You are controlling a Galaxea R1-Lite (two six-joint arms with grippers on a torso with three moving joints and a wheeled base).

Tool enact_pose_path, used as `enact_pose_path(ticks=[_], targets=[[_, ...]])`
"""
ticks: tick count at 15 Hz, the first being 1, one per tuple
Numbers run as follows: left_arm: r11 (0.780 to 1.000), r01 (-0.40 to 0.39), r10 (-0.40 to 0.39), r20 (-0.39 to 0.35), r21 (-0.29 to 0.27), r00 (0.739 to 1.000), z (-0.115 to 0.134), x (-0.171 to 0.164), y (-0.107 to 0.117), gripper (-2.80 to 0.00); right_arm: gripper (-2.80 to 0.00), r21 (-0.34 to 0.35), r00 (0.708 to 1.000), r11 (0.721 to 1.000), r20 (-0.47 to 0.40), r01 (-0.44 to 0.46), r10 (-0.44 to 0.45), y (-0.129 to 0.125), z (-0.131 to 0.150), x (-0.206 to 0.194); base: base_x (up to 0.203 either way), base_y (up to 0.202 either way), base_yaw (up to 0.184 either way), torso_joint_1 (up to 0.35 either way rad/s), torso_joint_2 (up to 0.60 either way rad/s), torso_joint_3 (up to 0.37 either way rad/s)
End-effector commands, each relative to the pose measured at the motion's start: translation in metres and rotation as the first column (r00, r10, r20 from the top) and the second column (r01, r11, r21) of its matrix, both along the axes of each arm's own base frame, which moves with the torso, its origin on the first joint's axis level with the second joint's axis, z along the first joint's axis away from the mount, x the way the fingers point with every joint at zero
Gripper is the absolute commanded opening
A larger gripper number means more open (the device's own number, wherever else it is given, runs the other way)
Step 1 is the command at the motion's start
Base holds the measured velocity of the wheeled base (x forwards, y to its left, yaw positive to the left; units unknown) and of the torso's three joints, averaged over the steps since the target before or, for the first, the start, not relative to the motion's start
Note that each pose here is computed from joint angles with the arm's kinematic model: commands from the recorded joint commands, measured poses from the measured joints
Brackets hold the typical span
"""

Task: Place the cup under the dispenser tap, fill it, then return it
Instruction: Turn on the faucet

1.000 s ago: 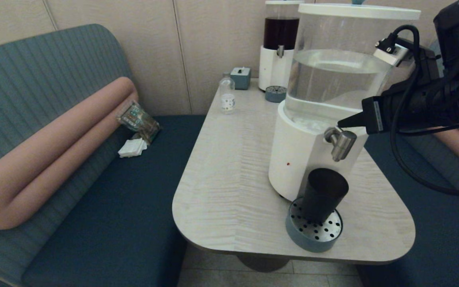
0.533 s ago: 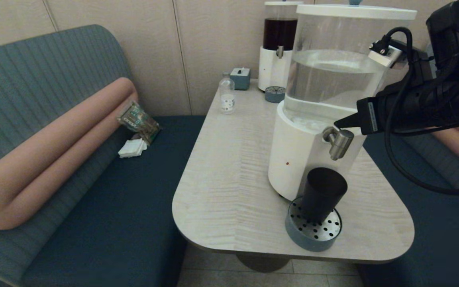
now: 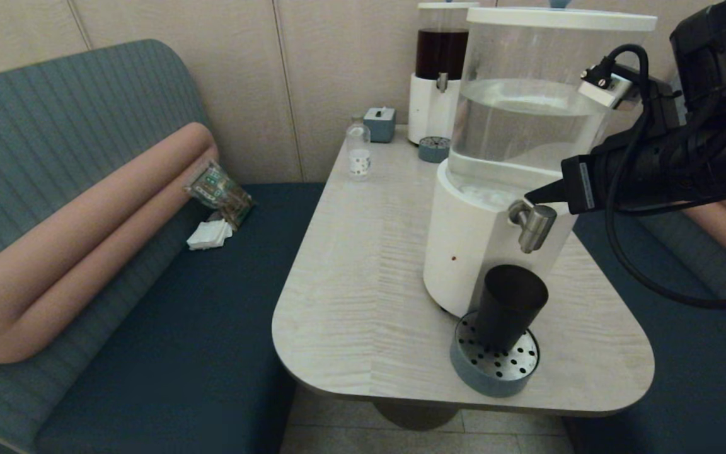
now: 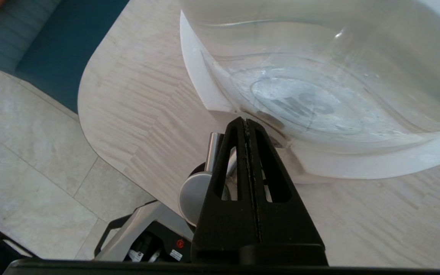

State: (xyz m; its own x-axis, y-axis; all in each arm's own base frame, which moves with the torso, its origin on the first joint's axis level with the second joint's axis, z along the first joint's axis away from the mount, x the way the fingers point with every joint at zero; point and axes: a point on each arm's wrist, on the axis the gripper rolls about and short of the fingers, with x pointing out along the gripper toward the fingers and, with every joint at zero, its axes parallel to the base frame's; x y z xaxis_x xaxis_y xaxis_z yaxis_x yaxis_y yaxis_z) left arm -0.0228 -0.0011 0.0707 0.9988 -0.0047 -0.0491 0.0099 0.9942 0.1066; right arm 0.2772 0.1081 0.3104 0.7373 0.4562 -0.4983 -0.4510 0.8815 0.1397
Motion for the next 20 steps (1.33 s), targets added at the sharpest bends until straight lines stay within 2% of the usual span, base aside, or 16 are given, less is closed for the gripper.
enact_pose_path(ticks=[1,6,11,17,20], targets=[[1.0,0.0,0.0,-0.001,0.001,1.0,0.0,0.0001,0.0,-2.8,-2.8,0.001,1.0,1.0,-0.012,-0.011,0.011,0.0011,-0.0025,0.0012,0.0,0.0,0.0,0.0,0.0,0.0],[1.0,0.0,0.0,-0.001,0.001,1.0,0.0,0.0001,0.0,-2.8,-2.8,0.007,0.999,0.999,-0.019,-0.033,0.033,0.0048,-0.0039,0.0021,0.0,0.0,0.0,0.0,0.0,0.0],[1.0,0.0,0.0,-0.001,0.001,1.0,0.0,0.0001,0.0,-2.8,-2.8,0.02,0.999,0.999,0.01,-0.042,0.042,0.0055,-0.0004,0.0034,0.0,0.0,0.0,0.0,0.0,0.0],[1.0,0.0,0.0,-0.001,0.001,1.0,0.0,0.0001,0.0,-2.8,-2.8,0.015,0.999,0.999,0.003,-0.035,0.035,0.0039,-0.0028,0.0024,0.0,0.0,0.0,0.0,0.0,0.0],[1.0,0.0,0.0,-0.001,0.001,1.0,0.0,0.0001,0.0,-2.8,-2.8,-0.009,0.999,0.999,0.008,-0.043,0.043,0.0031,-0.0059,0.0027,0.0,0.0,0.0,0.0,0.0,0.0]])
